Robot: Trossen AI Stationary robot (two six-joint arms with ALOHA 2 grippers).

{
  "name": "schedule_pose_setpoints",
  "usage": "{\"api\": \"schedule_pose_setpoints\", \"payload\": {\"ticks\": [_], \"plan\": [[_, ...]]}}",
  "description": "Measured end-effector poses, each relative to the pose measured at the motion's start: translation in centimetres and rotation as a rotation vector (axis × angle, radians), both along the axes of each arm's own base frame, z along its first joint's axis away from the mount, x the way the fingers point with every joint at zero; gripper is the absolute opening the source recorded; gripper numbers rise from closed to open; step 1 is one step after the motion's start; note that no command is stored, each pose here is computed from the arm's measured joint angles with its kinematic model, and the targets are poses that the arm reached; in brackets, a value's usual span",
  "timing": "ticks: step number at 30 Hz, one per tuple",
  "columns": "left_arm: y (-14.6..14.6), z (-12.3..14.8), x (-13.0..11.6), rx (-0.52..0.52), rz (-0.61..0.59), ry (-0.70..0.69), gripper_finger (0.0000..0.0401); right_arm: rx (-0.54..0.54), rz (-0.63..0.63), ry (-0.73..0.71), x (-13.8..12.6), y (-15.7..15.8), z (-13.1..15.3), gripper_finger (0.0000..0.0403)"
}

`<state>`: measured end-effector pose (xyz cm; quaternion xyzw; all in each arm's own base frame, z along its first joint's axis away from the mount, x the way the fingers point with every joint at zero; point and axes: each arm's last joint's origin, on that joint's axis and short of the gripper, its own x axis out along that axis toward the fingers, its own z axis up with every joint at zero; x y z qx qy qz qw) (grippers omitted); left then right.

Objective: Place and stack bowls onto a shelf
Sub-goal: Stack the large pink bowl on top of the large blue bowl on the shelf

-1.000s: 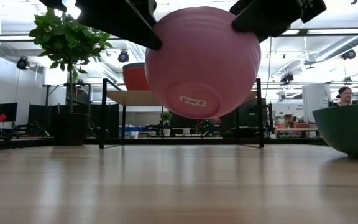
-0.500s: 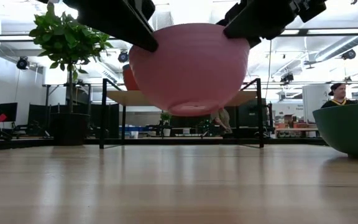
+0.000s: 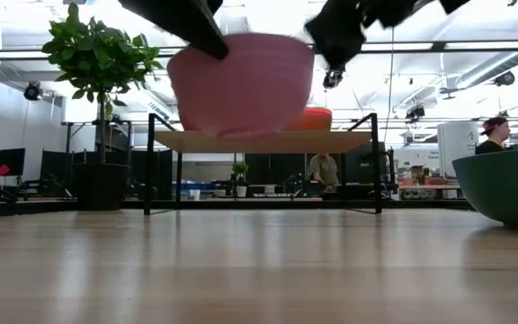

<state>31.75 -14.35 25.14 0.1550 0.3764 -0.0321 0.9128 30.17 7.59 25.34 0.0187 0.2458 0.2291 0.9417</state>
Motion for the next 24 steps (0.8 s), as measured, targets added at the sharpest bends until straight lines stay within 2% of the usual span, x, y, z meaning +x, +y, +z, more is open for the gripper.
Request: {"api": "schedule_pose_setpoints", "payload": {"ticks": [9, 14, 18, 22, 24], "plan": [[0.3, 4.2, -0.5, 0.045, -0.004, 0.065, 0.0, 0.011, 0.0, -0.068, -3.1, -0.6, 3.7, 0.0192], [1.9, 8.5, -1.7, 0.157, 0.043, 0.067, 0.0, 0.003, -0.001, -0.092, -4.9, -0.5, 4.6, 0.0191], [5.4, 11.6, -1.8, 0.242, 0.098, 0.066, 0.0, -0.004, 0.002, -0.101, -5.6, -0.2, 3.5, 0.0191], [11.3, 14.0, -2.0, 0.291, 0.209, 0.049, 0.0, 0.028, -0.002, -0.14, -5.8, 0.0, 2.1, 0.0191], [14.4, 14.8, -2.2, 0.284, 0.28, 0.04, 0.0, 0.042, -0.009, -0.133, -5.8, 0.0, 1.4, 0.0191]]}}
